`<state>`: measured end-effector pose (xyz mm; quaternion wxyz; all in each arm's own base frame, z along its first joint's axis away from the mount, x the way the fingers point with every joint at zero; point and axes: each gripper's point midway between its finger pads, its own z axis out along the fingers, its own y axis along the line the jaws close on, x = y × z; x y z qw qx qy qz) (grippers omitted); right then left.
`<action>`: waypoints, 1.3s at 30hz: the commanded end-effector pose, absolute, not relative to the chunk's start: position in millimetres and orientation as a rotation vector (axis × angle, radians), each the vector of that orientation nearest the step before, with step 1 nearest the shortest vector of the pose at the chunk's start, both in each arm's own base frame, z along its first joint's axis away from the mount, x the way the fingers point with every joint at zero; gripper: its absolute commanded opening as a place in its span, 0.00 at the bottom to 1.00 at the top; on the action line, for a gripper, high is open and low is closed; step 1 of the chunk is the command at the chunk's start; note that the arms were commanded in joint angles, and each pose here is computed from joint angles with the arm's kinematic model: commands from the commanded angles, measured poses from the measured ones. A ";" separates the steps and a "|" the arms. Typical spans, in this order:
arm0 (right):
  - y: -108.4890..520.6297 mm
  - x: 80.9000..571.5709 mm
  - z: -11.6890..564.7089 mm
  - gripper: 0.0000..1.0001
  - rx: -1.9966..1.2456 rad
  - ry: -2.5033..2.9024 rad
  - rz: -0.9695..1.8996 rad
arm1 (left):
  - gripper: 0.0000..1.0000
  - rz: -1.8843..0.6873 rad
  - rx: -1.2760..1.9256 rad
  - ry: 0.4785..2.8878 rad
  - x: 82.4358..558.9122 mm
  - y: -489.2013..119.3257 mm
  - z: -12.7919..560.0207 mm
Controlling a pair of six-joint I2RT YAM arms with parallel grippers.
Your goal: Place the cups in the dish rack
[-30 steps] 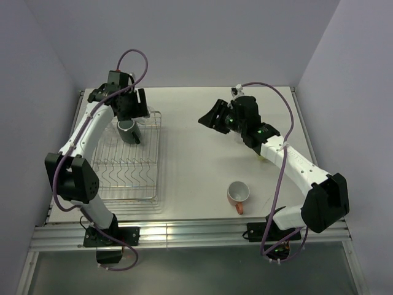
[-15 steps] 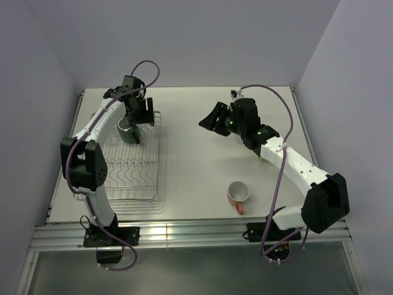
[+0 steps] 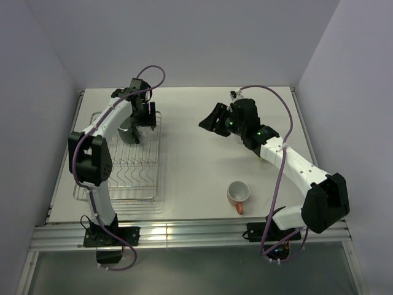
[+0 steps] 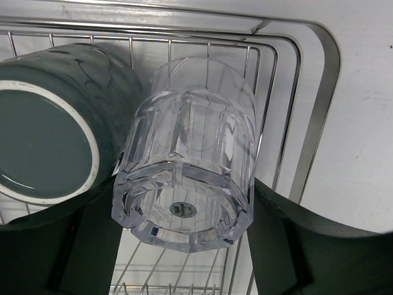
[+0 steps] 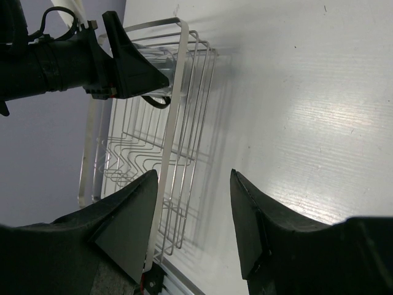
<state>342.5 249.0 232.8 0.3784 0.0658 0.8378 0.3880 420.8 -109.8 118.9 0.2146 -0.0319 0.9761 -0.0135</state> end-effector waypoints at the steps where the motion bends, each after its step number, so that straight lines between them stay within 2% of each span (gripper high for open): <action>1: 248.0 341.5 248.1 0.59 0.131 2.085 1.007 | 0.22 -0.013 -0.076 2.654 432.7 -108.1 136.7; 4: 247.9 342.2 249.3 0.58 0.131 2.084 1.008 | 0.39 -0.003 -0.071 2.663 432.6 -107.3 133.1; 6: 247.1 342.3 249.1 0.58 0.135 2.084 1.003 | 0.45 0.002 -0.069 2.664 433.5 -107.0 131.4; 10: 246.7 341.3 247.2 0.58 0.135 2.090 0.998 | 0.68 0.002 -0.068 2.675 434.0 -107.6 125.5; 13: 245.9 341.2 248.1 0.59 0.137 2.088 0.998 | 0.77 0.011 -0.068 2.681 434.3 -106.9 121.5; 15: 246.3 341.2 247.9 0.59 0.136 2.090 0.997 | 0.79 0.012 -0.068 2.683 433.9 -106.8 120.6; 16: 245.9 341.8 247.2 0.59 0.137 2.091 0.994 | 0.85 0.013 -0.069 2.679 434.7 -106.7 120.4; 17: 246.1 341.8 247.4 0.59 0.136 2.093 0.995 | 0.98 0.013 -0.070 2.676 435.5 -106.7 121.4; 27: 245.5 342.3 251.1 0.59 0.131 2.089 0.985 | 0.99 -0.029 -0.068 2.632 441.8 -112.2 138.5; 39: 235.5 340.5 261.0 0.59 0.126 2.079 0.902 | 0.99 -0.101 -0.070 2.476 443.3 -120.2 211.4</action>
